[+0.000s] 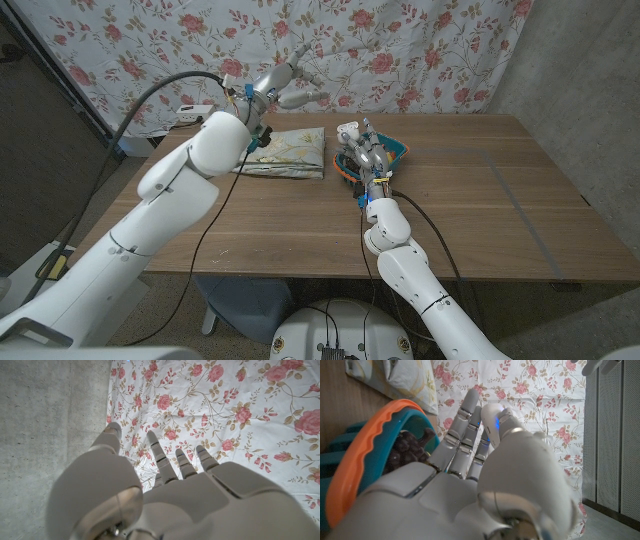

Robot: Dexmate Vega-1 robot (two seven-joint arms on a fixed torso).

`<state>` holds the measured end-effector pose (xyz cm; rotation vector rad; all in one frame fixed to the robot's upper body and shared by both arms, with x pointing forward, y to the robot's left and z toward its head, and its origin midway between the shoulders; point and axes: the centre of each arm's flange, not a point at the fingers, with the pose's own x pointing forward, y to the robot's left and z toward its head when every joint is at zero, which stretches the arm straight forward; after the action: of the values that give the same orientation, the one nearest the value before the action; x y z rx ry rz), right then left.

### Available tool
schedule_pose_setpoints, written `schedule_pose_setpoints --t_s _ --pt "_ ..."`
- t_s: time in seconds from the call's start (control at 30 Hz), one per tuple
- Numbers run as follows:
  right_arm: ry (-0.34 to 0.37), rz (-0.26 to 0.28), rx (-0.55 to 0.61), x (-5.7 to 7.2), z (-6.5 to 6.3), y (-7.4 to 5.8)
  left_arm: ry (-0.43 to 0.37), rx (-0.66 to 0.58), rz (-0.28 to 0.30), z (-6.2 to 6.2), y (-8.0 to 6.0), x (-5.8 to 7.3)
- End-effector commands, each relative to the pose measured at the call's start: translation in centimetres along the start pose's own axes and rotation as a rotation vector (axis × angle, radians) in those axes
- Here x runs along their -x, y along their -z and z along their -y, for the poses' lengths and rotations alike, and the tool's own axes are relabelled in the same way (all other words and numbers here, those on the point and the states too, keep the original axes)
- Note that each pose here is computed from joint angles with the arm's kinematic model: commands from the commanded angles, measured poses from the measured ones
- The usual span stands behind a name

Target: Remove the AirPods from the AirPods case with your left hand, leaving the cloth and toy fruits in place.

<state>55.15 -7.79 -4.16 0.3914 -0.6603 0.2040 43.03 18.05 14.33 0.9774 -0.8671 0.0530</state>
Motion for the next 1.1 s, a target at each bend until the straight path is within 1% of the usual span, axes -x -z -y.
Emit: schedule_pose_setpoints --t_s 0.03,0.07,0.1,0.13,0.17,0.2,0.23,0.27,0.3,0.37,0.43,0.5,0.53,0.6,0.7,0.73,0.8,0.87,0.9,1.0,1.07,1.1 --pt "0.003 0.002 -0.011 -0.2 0.1 0.0 0.045 -0.115 0.027 -1.5 -0.8 -0.5" --pt "0.002 0.002 -0.012 -0.2 0.1 0.0 0.059 -0.127 0.023 -1.6 -0.8 -0.7" --pt "0.0 0.002 -0.013 -0.2 0.1 0.0 0.046 -0.151 0.02 -1.7 -0.9 -0.7" --pt "0.0 0.004 -0.012 -0.2 0.1 -0.1 0.061 -0.161 0.03 -1.8 -0.8 -0.8" --pt "0.0 0.006 -0.01 -0.2 0.1 -0.2 0.09 -0.146 0.032 -2.0 -0.7 -1.1" --pt "-0.002 0.006 -0.01 -0.3 0.1 -0.2 0.118 -0.137 0.048 -2.1 -0.5 -1.3" --pt "-0.002 0.007 -0.011 -0.3 0.1 -0.2 0.125 -0.133 0.025 -2.2 -0.5 -1.4" --pt "-0.003 0.007 -0.013 -0.3 0.1 -0.3 0.108 -0.137 0.012 -2.2 -0.5 -1.4" --pt "-0.005 0.006 -0.014 -0.3 0.1 -0.3 0.095 -0.144 0.021 -2.2 -0.4 -1.4" --pt "-0.006 0.005 -0.026 -0.3 0.1 -0.3 0.105 -0.179 0.034 -2.2 -0.5 -1.6" --pt "-0.007 0.009 -0.031 -0.3 0.0 -0.3 0.134 -0.223 0.055 -2.1 -0.8 -1.8" --pt "-0.012 0.007 -0.04 -0.3 -0.1 -0.4 0.143 -0.251 0.056 -2.0 -1.0 -1.9" --pt "-0.013 0.006 -0.044 -0.3 -0.1 -0.4 0.145 -0.238 0.048 -1.9 -1.0 -2.0" --pt "-0.017 0.006 -0.046 -0.3 -0.2 -0.4 0.195 -0.175 0.033 -1.9 -0.8 -2.4" --pt "-0.023 0.004 -0.051 -0.3 -0.3 -0.4 0.171 -0.224 0.048 -2.0 -1.1 -2.5" --pt "-0.022 0.004 -0.051 -0.4 -0.3 -0.5 0.179 -0.235 0.051 -2.1 -1.2 -2.6" --pt "-0.026 0.004 -0.052 -0.4 -0.3 -0.5 0.218 -0.236 0.042 -2.3 -1.4 -2.9" --pt "-0.03 0.005 -0.051 -0.4 -0.3 -0.6 0.207 -0.297 0.057 -2.2 -1.5 -3.0" --pt "-0.03 0.004 -0.056 -0.4 -0.4 -0.6 0.221 -0.317 0.069 -2.2 -1.6 -3.1" --pt "-0.034 0.003 -0.056 -0.5 -0.5 -0.6 0.253 -0.345 0.078 -1.9 -1.8 -3.5" --pt "-0.036 0.003 -0.053 -0.6 -0.5 -0.6 0.261 -0.338 0.086 -1.9 -1.9 -3.6" --pt "-0.036 0.002 -0.055 -0.6 -0.6 -0.6 0.264 -0.421 0.099 -1.8 -2.3 -3.6"
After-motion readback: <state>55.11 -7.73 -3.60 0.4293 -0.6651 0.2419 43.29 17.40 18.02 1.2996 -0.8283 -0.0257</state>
